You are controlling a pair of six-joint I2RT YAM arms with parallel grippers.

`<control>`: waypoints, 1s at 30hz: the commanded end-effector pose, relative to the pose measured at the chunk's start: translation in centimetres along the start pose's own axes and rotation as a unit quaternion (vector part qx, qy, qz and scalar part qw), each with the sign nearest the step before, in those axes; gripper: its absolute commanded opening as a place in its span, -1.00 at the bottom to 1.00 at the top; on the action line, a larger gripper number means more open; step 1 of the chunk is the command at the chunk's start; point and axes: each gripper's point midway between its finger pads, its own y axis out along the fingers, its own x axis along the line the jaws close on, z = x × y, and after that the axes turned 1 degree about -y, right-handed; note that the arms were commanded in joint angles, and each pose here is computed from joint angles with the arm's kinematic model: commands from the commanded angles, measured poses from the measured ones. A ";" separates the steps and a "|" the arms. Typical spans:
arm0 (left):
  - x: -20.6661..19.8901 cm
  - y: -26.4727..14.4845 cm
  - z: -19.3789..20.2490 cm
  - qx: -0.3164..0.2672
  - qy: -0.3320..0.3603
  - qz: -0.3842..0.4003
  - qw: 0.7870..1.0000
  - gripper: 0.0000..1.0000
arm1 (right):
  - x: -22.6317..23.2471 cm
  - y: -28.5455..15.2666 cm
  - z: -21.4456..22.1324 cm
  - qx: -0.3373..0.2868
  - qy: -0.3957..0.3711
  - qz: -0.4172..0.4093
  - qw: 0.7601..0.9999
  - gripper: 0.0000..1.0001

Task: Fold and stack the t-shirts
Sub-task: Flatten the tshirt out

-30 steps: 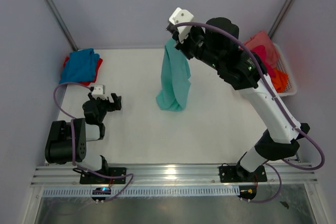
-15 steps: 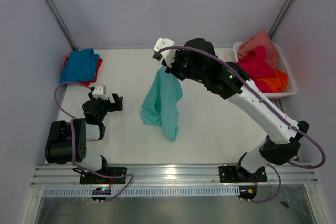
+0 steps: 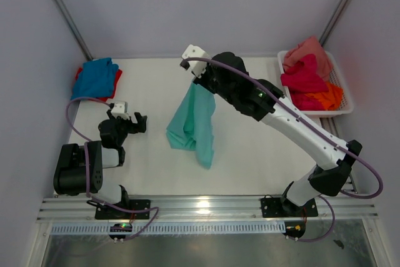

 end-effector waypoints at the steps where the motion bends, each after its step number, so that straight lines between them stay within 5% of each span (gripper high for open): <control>1: -0.2 0.6 -2.1 -0.031 0.023 0.011 0.999 0.86 | -7.1 -1.5 -1.7 -0.027 0.058 0.196 0.979 -0.94; 4: -0.2 0.6 -2.1 -0.031 0.023 0.011 0.999 0.91 | -8.2 -1.1 -0.4 -0.001 0.025 0.246 0.969 -0.94; 14: -0.3 0.5 -2.1 -0.030 0.023 0.012 0.999 0.98 | -5.5 1.2 1.8 0.015 0.006 0.205 0.979 -0.94; 30: -0.3 0.5 -2.1 -0.031 0.024 0.012 0.999 0.98 | -7.5 2.4 3.6 0.025 0.045 0.200 0.978 -0.94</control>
